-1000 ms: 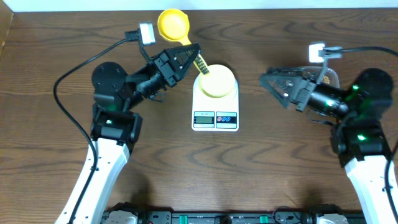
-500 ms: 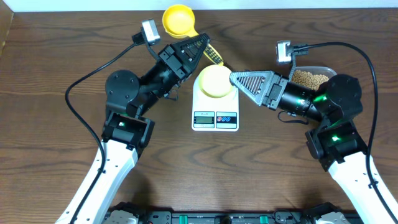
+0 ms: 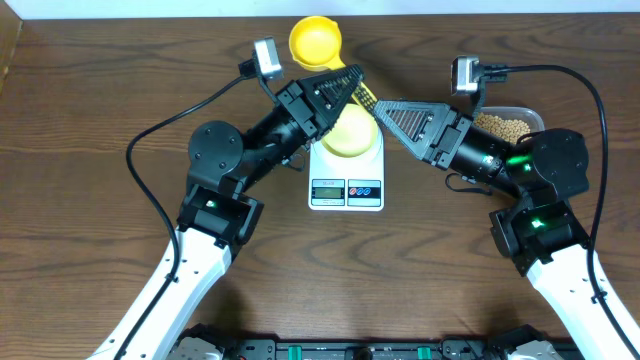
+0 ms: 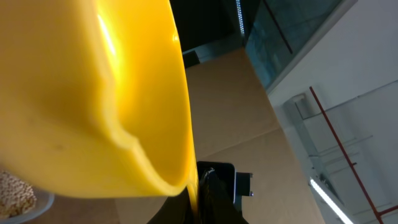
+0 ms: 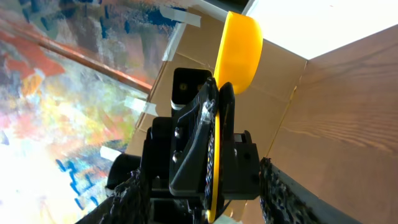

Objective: Scoop item into bowl and weigh 50g on scale
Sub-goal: 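Grasp the scoop handle with the right gripper from the left gripper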

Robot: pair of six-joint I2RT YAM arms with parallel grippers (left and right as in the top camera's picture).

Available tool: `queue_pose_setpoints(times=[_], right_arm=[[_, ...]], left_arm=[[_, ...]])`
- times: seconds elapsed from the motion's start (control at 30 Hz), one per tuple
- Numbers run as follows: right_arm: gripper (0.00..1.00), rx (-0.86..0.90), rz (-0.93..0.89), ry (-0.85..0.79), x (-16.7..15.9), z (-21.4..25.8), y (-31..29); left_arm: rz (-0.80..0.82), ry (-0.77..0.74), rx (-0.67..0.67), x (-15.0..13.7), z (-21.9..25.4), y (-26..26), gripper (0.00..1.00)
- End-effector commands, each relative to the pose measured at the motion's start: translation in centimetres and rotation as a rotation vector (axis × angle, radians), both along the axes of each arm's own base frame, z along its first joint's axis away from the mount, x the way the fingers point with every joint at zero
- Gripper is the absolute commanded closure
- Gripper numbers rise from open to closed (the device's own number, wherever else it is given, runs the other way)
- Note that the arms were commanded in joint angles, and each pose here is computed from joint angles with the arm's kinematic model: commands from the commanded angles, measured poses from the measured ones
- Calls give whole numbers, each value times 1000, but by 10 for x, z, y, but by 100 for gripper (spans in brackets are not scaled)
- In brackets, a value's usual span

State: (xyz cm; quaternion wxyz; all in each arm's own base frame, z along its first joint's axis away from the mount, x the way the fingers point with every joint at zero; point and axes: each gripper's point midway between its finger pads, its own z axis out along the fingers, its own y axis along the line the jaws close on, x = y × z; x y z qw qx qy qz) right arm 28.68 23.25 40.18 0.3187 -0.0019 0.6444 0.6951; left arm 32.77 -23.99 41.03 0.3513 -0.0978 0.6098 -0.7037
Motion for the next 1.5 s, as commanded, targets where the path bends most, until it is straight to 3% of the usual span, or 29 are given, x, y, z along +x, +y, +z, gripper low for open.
queue_pose_setpoints(times=[0.0,0.73,1.17,1.47], right_arm=[[46,42,2,38,-2,11,0],[60,131,-121,98,12,19,3],[59,148,-119,114,7,20,13],[64,154,-148,113,11,21,9]], left_arm=[[23,-13,-24,-2,10,0,93],[32,-7,-36,-4,10,-6,93],[46,-6,-39,-2,11,-5,93],[45,-6,-39,-2,11,-5,93]])
